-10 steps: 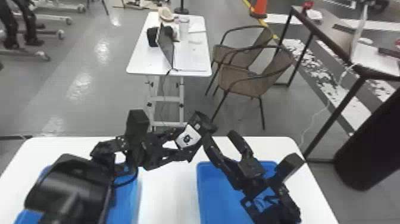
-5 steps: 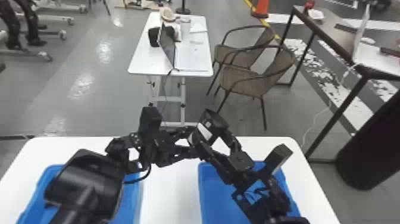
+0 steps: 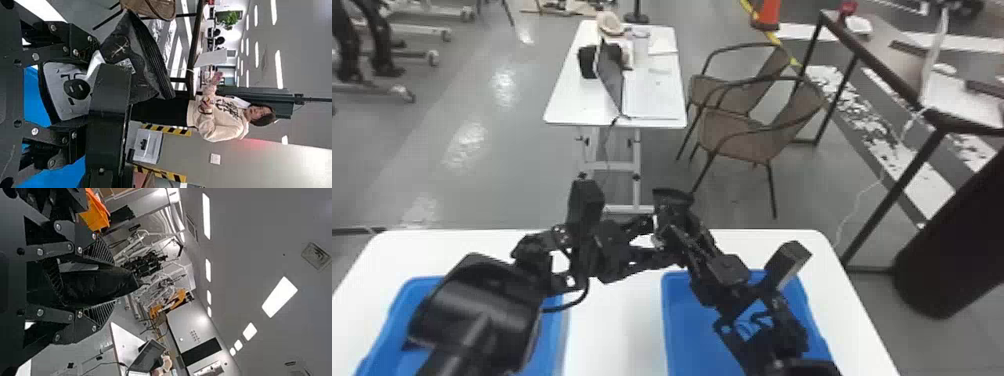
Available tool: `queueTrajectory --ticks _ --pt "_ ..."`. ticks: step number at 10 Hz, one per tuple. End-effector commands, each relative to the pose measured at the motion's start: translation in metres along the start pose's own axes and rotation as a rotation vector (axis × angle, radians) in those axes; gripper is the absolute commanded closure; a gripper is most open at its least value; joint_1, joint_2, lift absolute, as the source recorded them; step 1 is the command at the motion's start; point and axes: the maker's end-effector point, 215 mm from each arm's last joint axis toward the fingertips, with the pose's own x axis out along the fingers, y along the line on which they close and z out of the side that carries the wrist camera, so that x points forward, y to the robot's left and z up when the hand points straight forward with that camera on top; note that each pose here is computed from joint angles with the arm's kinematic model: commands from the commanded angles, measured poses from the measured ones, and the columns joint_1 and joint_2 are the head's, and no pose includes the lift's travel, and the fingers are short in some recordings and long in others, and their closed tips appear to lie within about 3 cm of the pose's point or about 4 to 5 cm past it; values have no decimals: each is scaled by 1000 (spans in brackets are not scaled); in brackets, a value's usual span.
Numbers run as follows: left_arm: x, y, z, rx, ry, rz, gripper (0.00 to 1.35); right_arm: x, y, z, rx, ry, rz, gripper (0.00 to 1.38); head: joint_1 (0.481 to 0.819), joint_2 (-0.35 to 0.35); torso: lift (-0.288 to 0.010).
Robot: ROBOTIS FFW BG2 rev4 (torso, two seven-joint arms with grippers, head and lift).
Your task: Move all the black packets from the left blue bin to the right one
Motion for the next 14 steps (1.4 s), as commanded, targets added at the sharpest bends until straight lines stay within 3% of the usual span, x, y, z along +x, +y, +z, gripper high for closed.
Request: queueTrajectory --ticks 1,3,4,7,9,11,14 --pt "-2 1 -3 -10 2 2 662 -4 -4 6 -30 -12 -34 1139 695 -130 0" --pt "-13 5 -15 -35 11 19 634 -23 -30 5 -19 -24 -117 1141 695 -142 0" --pt "-28 10 -31 -76 11 56 544 -35 -45 5 -10 -27 -156 1139 695 -150 0" --pt "-100 41 -71 -173 40 221 453 -73 -90 -3 12 -16 -279 1139 695 -149 0" --pt "-148 62 -82 -207 39 323 460 -98 -117 -45 93 84 -344 1139 695 -120 0" --pt "-183 76 -85 -209 39 393 460 -121 -140 -106 204 269 -399 1139 695 -76 0" --pt "-194 79 -83 -220 19 421 460 -134 -183 -133 222 350 -442 1133 695 -44 0"
